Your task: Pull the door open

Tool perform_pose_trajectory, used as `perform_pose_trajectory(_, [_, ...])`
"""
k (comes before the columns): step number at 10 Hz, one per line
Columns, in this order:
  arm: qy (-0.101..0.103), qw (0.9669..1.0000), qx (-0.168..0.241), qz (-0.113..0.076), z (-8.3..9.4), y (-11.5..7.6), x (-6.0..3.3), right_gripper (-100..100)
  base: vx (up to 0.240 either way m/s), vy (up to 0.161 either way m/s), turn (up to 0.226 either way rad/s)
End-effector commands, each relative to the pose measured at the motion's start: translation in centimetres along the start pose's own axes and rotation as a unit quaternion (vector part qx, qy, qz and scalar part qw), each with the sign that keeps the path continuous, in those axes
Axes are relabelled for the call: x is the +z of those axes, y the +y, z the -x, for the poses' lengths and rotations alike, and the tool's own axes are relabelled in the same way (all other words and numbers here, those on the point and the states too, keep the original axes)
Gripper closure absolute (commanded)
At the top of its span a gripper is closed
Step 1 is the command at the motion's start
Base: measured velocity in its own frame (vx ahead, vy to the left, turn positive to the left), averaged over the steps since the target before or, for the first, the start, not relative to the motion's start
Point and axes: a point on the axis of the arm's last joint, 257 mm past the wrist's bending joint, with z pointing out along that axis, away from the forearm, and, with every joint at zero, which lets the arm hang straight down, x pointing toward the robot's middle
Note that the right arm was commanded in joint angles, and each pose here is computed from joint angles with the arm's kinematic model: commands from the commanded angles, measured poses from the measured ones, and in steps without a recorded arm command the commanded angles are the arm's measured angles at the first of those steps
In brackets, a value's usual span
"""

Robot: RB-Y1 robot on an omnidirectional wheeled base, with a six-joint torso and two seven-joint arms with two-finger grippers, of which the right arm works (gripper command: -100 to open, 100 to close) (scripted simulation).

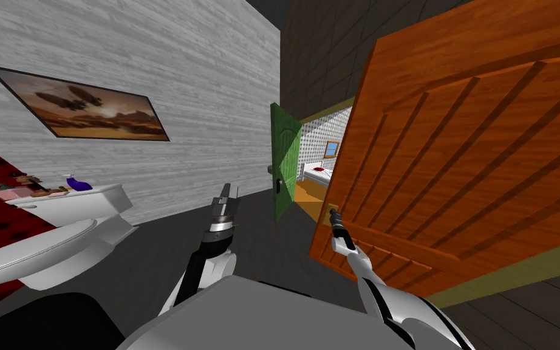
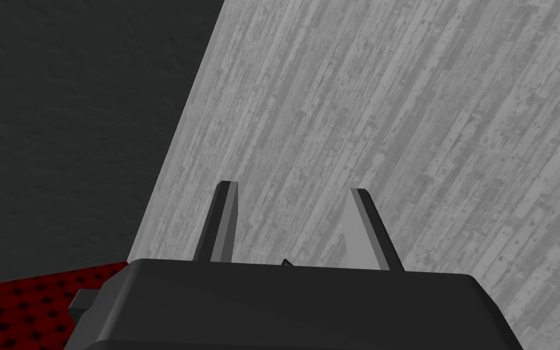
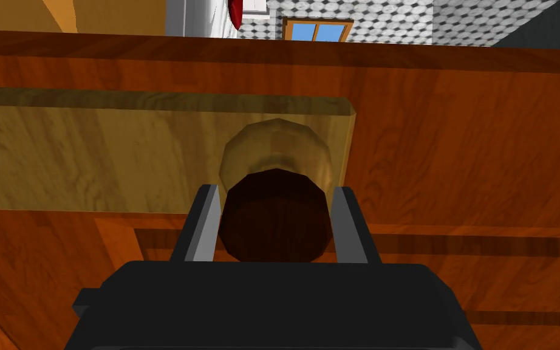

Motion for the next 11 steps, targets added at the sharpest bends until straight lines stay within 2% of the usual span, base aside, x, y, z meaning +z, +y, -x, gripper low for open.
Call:
perform_pose_trajectory(1, [0.022, 0.9998, 0.000, 0.000, -1.6, -0.1, -0.19, 100, -0.162, -0.026, -0.054])
perform_pose_trajectory(2, [0.022, 0.9998, 0.000, 0.000, -1.6, -0.1, -0.19, 100, -0.113, -0.010, -0.039])
perform_pose_trajectory(4, [0.052, 0.9986, 0.001, 0.000, -3.7, -0.2, -0.29, 100, -0.110, -0.036, -0.064])
perform_pose_trajectory(7, [0.077, 0.9970, 0.001, -0.002, -5.4, -0.2, -0.46, 100, -0.130, -0.042, -0.044])
perform_pose_trajectory(8, [0.072, 0.9974, 0.000, -0.001, -5.3, -0.1, -0.28, 100, -0.057, -0.008, 0.002])
perform_pose_trajectory(9, [0.090, 0.9960, -0.003, -0.004, -8.1, -0.5, -0.56, 100, 0.009, 0.074, -0.214])
perform_pose_trajectory(10, [0.091, 0.9958, -0.003, -0.004, -8.4, -0.5, -0.58, 100, 0.025, 0.098, -0.189])
perform_pose_trajectory(11, [0.100, 0.9950, -0.005, -0.004, -9.8, -0.5, -0.70, 100, 0.038, 0.062, -0.144])
